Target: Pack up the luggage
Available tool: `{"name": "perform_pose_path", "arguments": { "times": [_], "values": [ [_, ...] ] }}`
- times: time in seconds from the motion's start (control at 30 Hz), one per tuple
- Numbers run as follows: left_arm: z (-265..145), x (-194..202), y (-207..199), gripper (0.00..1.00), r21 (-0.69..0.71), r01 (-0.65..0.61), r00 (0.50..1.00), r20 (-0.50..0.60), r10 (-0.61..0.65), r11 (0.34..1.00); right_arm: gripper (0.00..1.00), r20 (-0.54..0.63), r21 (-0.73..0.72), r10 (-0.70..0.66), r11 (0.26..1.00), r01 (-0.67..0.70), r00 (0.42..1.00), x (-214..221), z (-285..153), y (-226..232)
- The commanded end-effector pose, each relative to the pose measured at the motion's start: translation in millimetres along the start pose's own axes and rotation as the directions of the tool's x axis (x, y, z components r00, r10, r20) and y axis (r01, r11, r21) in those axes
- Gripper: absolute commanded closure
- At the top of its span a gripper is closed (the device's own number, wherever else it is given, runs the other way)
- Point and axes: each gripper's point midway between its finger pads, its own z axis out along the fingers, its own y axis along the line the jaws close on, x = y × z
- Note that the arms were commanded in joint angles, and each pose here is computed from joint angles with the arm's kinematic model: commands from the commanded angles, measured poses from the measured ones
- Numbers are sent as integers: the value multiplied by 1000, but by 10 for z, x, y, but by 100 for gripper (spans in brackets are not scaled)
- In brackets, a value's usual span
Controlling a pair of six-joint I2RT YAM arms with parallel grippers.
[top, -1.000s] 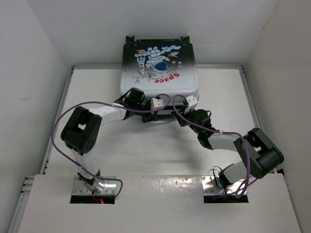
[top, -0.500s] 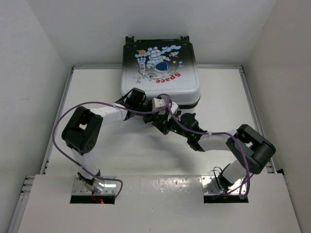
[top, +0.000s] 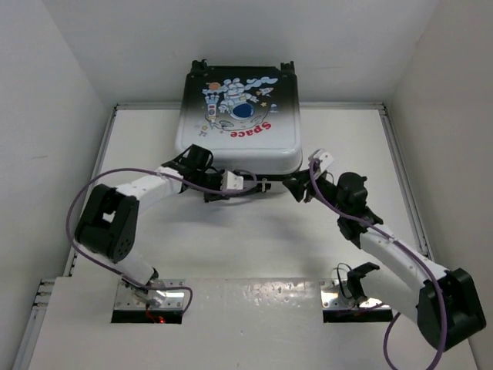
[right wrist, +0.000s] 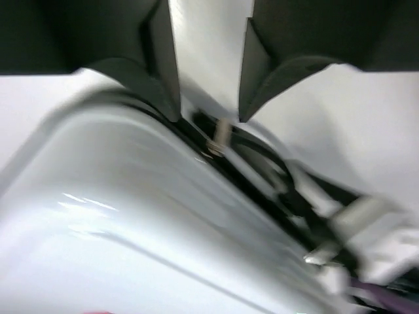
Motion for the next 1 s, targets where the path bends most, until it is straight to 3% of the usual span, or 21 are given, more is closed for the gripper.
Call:
{"name": "perform_pose_path", "arguments": {
  "times": [0.0, 0.03, 0.07, 0.2, 0.27, 0.3, 0.33, 0.37, 0.43, 0.47, 0.53, 0.57, 0.6, 0.63, 0.67, 0.7, 0.73, 0.77, 0.8, 0.87, 0.97],
  "values": [
    [-474, -134, -1052, 74, 251, 90, 996, -42, -82, 964, 58, -87, 30, 13, 999, -10, 996, 54, -122, -200],
    [-511, -235, -1068, 48, 242, 51, 999, -21, -47, 969, 52, -82, 53, 38, 998, -34, 996, 0, -118, -261],
    [-622, -425, -1073, 36, 209, -13, 999, 32, 7, 978, 50, -70, 107, 56, 993, -48, 996, -69, -144, -440],
    [-1035, -1048, -937, 11, -1, -156, 968, 197, 153, 988, 49, -53, 226, 151, 965, -136, 987, -138, -164, -842],
    [-1254, -1216, -778, 0, -148, -95, 966, 225, 127, 984, 49, -50, 298, 226, 933, -201, 973, -104, -161, -1121],
    [-1512, -1508, -611, 0, -298, -121, 936, 283, 209, 947, 51, -64, 322, 272, 916, -238, 960, 5, -113, -1226],
    [-1620, -1581, -493, 0, -376, -61, 933, 307, 187, 924, 51, -35, 343, 279, 905, -251, 960, -67, -140, -1318],
    [-1816, -1539, -220, 0, -492, 157, 936, 351, 30, 857, 51, -54, 373, 337, 880, -294, 940, 105, -102, -1420],
    [-2178, -1613, 177, 0, -617, 313, 906, 423, -30, 722, 54, -7, 405, 328, 865, -297, 945, -76, -26, -1644],
    [-2265, -1254, 557, 10, -672, 467, 877, 437, -202, 574, 54, -21, 423, 365, 847, -322, 931, 34, 80, -1781],
    [-2557, -1043, 955, 25, -704, 575, 818, 488, -305, 416, 59, 32, 433, 346, 841, -325, 938, -232, 221, -1991],
    [-2628, -572, 1216, 37, -692, 660, 740, 528, -417, 294, 61, -1, 449, 397, 820, -354, 918, 19, 326, -2084],
    [-2740, -428, 1376, 43, -684, 690, 705, 564, -430, 235, 63, 18, 442, 384, 825, -352, 923, -95, 408, -2151],
    [-2796, -213, 1497, 48, -680, 713, 667, 583, -464, 169, 65, 19, 437, 394, 823, -362, 919, -92, 517, -2216],
    [-2776, 316, 1669, 50, -664, 746, 577, 606, -548, 53, 65, -8, 430, 415, 823, -371, 910, 22, 612, -2219],
    [-2907, 422, 1845, 50, -657, 754, 555, 631, -542, 7, 65, 24, 413, 393, 833, -367, 919, -220, 720, -2291],
    [-2935, 622, 1963, 50, -647, 762, 521, 645, -559, -37, 65, -12, 420, 434, 820, -389, 901, -41, 783, -2301],
    [-2920, 930, 2169, 52, -610, 789, 458, 662, -594, -71, 65, -4, 417, 441, 817, -399, 898, -104, 881, -2378],
    [-3089, 781, 2270, 52, -603, 796, 481, 679, -555, -48, 65, -14, 414, 462, 810, -415, 887, -9, 949, -2416],
    [-2708, 1122, 2384, 52, -532, 847, 387, 650, -654, -28, 60, -52, 390, 523, 795, -465, 851, 190, 1049, -2395],
    [-2337, 1075, 2412, 51, -457, 885, 382, 607, -697, 88, 55, -66, 305, 490, 839, -450, 869, 43, 1277, -2340]
  ]
}}
